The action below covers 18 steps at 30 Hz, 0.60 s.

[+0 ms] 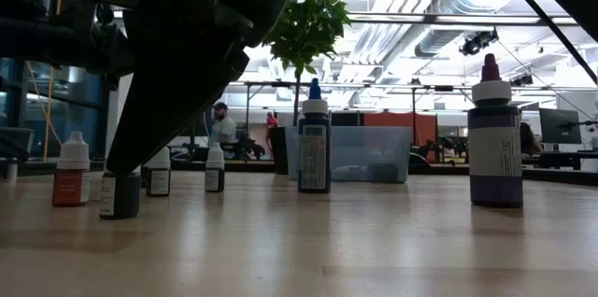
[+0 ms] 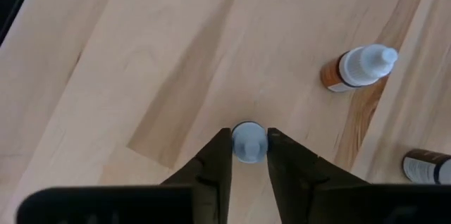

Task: Pick & Place food coloring
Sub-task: Put the small black food coloring bottle into the black bin

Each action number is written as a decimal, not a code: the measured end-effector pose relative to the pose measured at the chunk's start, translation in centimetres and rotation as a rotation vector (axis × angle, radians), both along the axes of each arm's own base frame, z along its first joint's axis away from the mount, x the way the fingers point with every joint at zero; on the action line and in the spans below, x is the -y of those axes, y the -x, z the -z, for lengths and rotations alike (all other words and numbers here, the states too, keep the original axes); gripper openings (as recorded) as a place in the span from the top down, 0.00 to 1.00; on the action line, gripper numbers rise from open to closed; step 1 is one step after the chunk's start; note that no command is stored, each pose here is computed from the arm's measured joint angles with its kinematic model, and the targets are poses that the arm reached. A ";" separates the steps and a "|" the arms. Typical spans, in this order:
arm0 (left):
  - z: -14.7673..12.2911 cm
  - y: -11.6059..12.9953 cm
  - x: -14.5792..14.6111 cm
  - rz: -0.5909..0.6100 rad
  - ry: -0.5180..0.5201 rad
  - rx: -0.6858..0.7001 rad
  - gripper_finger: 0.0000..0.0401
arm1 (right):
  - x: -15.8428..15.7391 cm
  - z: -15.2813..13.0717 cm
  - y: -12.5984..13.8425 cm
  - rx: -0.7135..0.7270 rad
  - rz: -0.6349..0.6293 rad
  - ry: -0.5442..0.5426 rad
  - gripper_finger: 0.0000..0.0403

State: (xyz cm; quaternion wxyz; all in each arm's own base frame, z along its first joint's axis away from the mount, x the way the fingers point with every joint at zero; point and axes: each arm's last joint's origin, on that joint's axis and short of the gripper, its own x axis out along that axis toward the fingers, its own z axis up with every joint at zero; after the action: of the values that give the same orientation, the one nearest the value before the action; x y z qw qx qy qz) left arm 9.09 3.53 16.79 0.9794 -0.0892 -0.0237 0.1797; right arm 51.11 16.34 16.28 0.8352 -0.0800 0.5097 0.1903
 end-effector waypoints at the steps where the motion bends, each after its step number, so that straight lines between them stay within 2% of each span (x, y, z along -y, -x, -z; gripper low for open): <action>1: 0.0 0.0 0.0 0.000 0.000 0.000 1.00 | 0.0 0.0 0.0 0.000 0.000 0.000 0.83; 11: 0.0 0.0 0.0 0.000 0.000 0.000 1.00 | 0.2 -0.4 0.2 -0.002 0.045 0.027 0.84; 18: 0.0 0.0 0.0 0.000 0.000 0.000 1.00 | 1.2 -3.8 0.9 0.006 0.135 0.016 0.84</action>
State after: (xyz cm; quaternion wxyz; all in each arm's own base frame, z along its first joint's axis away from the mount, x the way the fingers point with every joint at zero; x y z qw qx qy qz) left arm 9.09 3.53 16.79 0.9794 -0.0894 -0.0235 0.1797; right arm 50.18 15.17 20.11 0.8470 -0.0526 0.5130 0.1291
